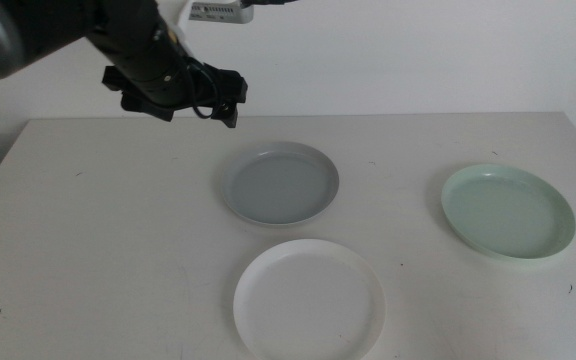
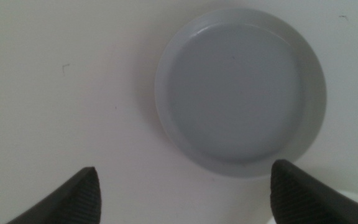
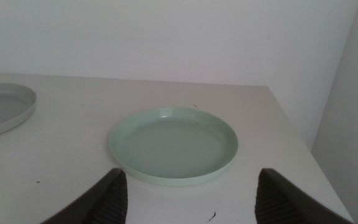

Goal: Stack the three bowls on top of each other.

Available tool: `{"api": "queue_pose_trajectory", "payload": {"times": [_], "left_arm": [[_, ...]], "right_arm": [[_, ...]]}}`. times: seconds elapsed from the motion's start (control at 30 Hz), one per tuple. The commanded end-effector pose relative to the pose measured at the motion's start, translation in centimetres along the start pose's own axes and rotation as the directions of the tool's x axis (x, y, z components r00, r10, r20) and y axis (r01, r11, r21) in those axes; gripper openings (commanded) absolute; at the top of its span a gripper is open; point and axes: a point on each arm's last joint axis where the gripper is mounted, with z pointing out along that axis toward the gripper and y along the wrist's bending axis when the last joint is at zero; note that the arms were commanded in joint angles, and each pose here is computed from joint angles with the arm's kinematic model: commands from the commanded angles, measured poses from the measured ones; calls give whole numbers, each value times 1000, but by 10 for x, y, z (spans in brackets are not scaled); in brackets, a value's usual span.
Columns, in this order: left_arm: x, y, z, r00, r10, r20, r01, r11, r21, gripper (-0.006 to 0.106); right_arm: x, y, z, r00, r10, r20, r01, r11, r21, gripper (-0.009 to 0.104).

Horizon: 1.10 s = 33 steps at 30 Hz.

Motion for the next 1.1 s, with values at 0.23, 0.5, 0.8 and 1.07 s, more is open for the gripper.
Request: {"api": "queue_pose_trajectory", "payload": {"times": [0.23, 0.5, 0.8, 1.07], "left_arm": [[-51, 11, 20, 998, -65, -6, 65, 998, -6, 105], [-57, 16, 78, 995, -70, -75, 71, 997, 2, 105], [-39, 26, 142, 972, -128, -197, 148, 985, 89, 105], [-27, 26, 170, 962, -122, -246, 151, 983, 104, 83]], "right_arm": [[-10, 0, -3, 994, -15, 110, 15, 1000, -2, 52], [-10, 0, -3, 994, -15, 110, 15, 1000, -2, 52], [-10, 0, -3, 994, -15, 110, 15, 1000, -2, 52], [-10, 0, -3, 994, -15, 110, 15, 1000, -2, 52]]}}
